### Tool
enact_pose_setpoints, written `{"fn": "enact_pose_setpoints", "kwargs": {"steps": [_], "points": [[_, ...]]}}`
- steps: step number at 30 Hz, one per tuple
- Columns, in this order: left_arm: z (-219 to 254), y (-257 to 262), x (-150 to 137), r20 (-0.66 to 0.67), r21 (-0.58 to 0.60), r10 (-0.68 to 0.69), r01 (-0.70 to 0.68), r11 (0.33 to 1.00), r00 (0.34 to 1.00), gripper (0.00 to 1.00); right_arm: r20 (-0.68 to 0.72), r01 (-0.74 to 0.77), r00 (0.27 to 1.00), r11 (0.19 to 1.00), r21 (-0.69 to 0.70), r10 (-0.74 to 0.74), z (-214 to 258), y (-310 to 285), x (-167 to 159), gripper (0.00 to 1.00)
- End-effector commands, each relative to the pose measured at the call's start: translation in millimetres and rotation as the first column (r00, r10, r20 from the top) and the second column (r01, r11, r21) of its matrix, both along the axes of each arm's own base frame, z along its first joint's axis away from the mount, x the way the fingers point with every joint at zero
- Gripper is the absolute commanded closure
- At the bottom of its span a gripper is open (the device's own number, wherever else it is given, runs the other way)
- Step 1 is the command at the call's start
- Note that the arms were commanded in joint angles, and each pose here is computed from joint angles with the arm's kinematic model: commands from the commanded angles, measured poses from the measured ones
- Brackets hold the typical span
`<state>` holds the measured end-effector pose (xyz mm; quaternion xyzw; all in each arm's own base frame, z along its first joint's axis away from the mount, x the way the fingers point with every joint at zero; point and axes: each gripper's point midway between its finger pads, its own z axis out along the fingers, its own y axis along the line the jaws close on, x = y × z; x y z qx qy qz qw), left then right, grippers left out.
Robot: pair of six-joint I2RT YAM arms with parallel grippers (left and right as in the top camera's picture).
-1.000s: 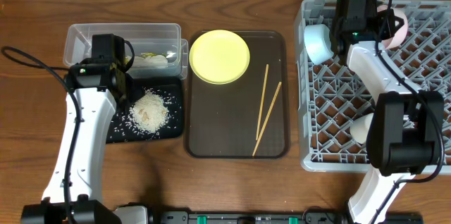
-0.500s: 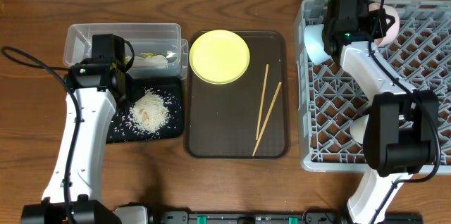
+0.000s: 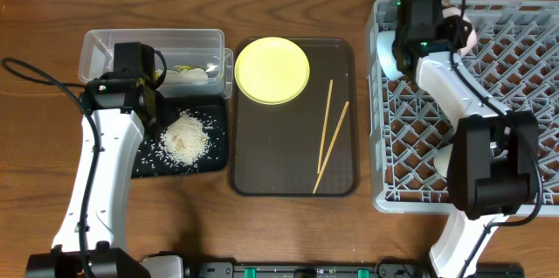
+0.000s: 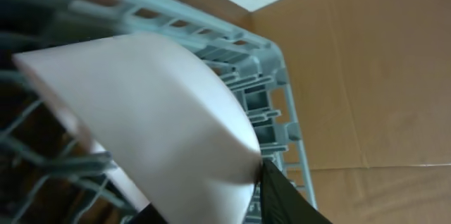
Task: Sort waste into correct bins and load items into the dishwasher rack
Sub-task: 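Carry the white bowl to the rack's back row and release it, then move the right gripper to the chopsticks and grasp one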
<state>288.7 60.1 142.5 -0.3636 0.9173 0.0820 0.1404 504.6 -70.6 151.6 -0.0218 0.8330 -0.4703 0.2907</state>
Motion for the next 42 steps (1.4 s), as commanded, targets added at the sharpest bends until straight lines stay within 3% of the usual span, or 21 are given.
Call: {"fn": "enact_pose_setpoints", "kwargs": {"steps": [1, 5, 10, 13, 16, 21, 24, 28, 35, 42], "points": [[4, 2, 1, 0.008, 0.006, -0.002, 0.002, 1.0, 1.0, 0.29, 0.046, -0.013, 0.999, 0.994, 0.105, 0.009, -15, 17, 3, 0.73], [4, 2, 1, 0.008, 0.006, -0.002, 0.002, 1.0, 1.0, 0.29, 0.083, 0.0, 0.996, 0.986, 0.169, -0.015, -3, 20, -6, 0.62], [4, 2, 1, 0.008, 0.006, -0.002, 0.002, 1.0, 1.0, 0.29, 0.082, -0.124, 0.991, 0.942, 0.311, 0.104, 20, 43, -14, 0.4], [4, 2, 1, 0.008, 0.006, -0.002, 0.002, 1.0, 1.0, 0.29, 0.08, -0.23, 0.973, 0.868, 0.439, 0.218, 33, 69, -25, 0.34], [4, 2, 1, 0.008, 0.006, -0.002, 0.002, 1.0, 1.0, 0.29, 0.112, -0.313, 0.943, 0.723, 0.616, 0.312, 43, 109, -44, 0.36], [4, 2, 1, 0.008, 0.006, -0.001, 0.001, 1.0, 1.0, 0.29, 0.125, -0.295, 0.886, 0.335, 0.895, 0.446, 47, 200, -95, 0.38], [4, 2, 1, 0.008, 0.006, -0.002, 0.002, 1.0, 1.0, 0.29, 0.048, -0.19, 0.873, 0.246, 0.95, 0.486, 34, 233, -125, 0.39], [4, 2, 1, 0.008, 0.006, -0.002, 0.002, 1.0, 1.0, 0.29, -0.048, -0.101, 0.865, 0.266, 0.959, 0.5, 9, 261, -154, 0.41], [4, 2, 1, 0.007, 0.007, -0.002, 0.002, 1.0, 1.0, 0.29, -0.181, 0.034, 0.94, 0.447, 0.894, 0.29, -40, 257, -183, 0.42], [4, 2, 1, 0.008, 0.006, -0.002, 0.002, 1.0, 1.0, 0.29, -0.209, 0.09, 0.954, 0.458, 0.884, 0.216, -84, 253, -202, 0.5]]}}
